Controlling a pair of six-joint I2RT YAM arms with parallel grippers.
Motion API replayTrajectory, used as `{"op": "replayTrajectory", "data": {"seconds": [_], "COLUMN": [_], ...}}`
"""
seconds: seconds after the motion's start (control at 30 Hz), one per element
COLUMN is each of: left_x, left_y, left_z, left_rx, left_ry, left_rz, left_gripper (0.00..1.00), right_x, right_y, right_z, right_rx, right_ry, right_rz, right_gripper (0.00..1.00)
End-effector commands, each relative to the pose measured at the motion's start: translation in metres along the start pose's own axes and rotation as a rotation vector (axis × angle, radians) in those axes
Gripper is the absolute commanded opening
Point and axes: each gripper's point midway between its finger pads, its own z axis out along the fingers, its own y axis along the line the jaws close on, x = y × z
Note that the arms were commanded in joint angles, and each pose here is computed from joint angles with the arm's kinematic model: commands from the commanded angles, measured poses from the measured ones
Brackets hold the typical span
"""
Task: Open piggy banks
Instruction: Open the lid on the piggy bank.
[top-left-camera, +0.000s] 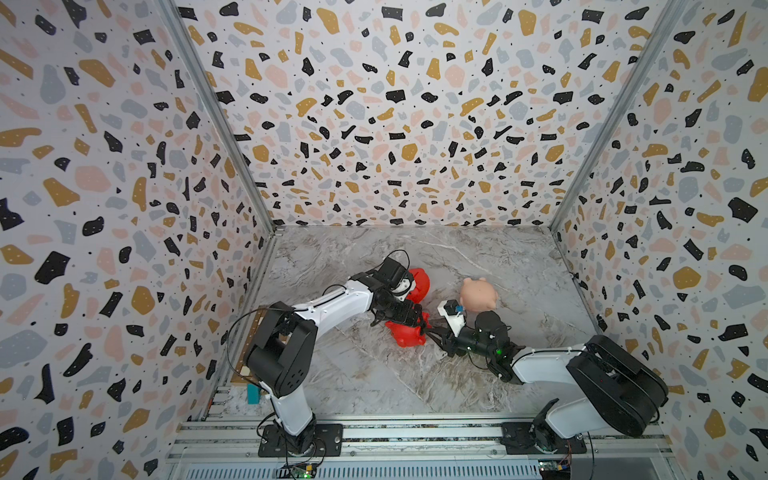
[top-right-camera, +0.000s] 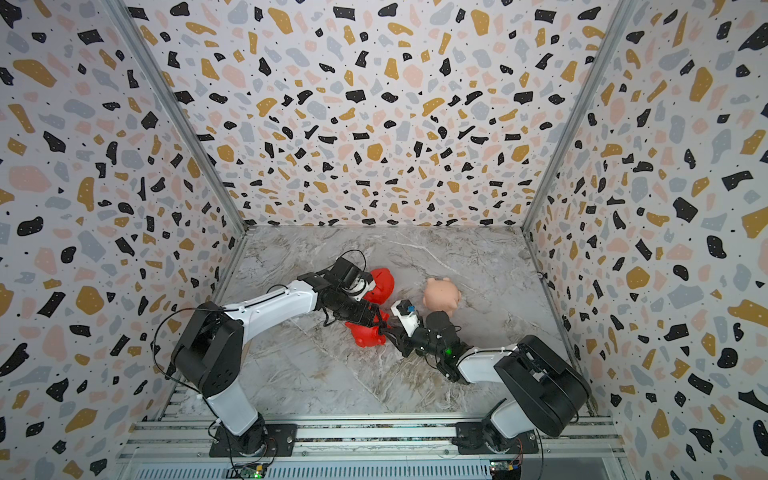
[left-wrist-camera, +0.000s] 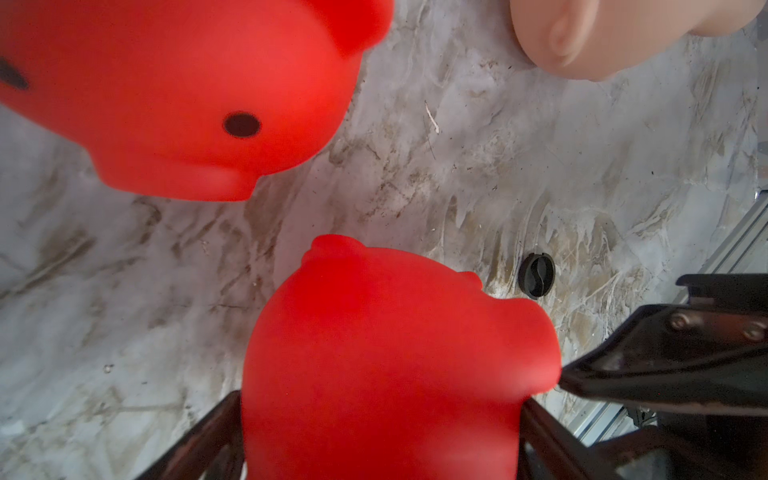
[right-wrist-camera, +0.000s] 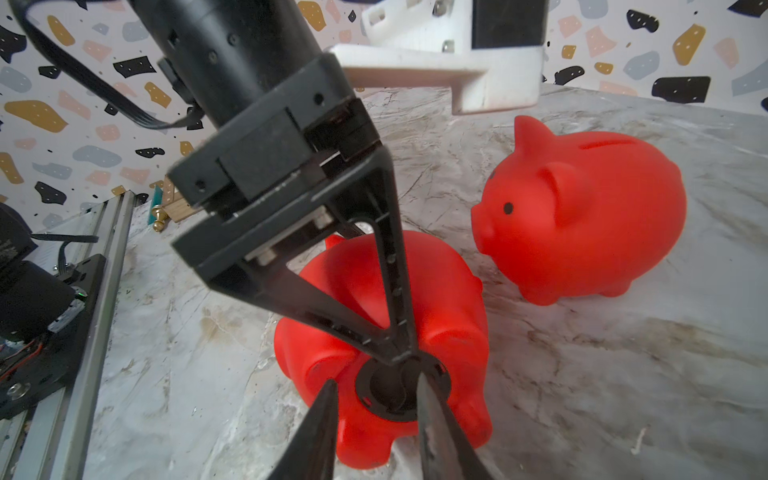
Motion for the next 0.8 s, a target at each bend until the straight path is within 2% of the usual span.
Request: {"op": "replayTrajectory", "data": {"seconds": [0.0, 0.43, 0.77], "left_x": [0.017, 0.02, 0.018], "left_y": [0.002, 0.0, -0.002], "left_z": [0.013, 0.016, 0.014], "left_rx": [0.008, 0.033, 0.038], "left_ry": [0.067, 0.073, 0.066], "left_rz": [-0.021, -0.034, -0.031], "left_gripper": [0.9, 0.89, 0.89], "right_x": [-0.004, -0.01, -0.002], "right_y": [-0.002, -0.012, -0.009], "right_z": [0.005, 0.024, 0.041], "right_rx": [-0.004, 0.022, 0.013], "right_ry": [-0.019, -0.054, -0.035], "right_rz": [0.015, 0.018, 0.012], "right_gripper": [0.33, 0.29, 0.2]}}
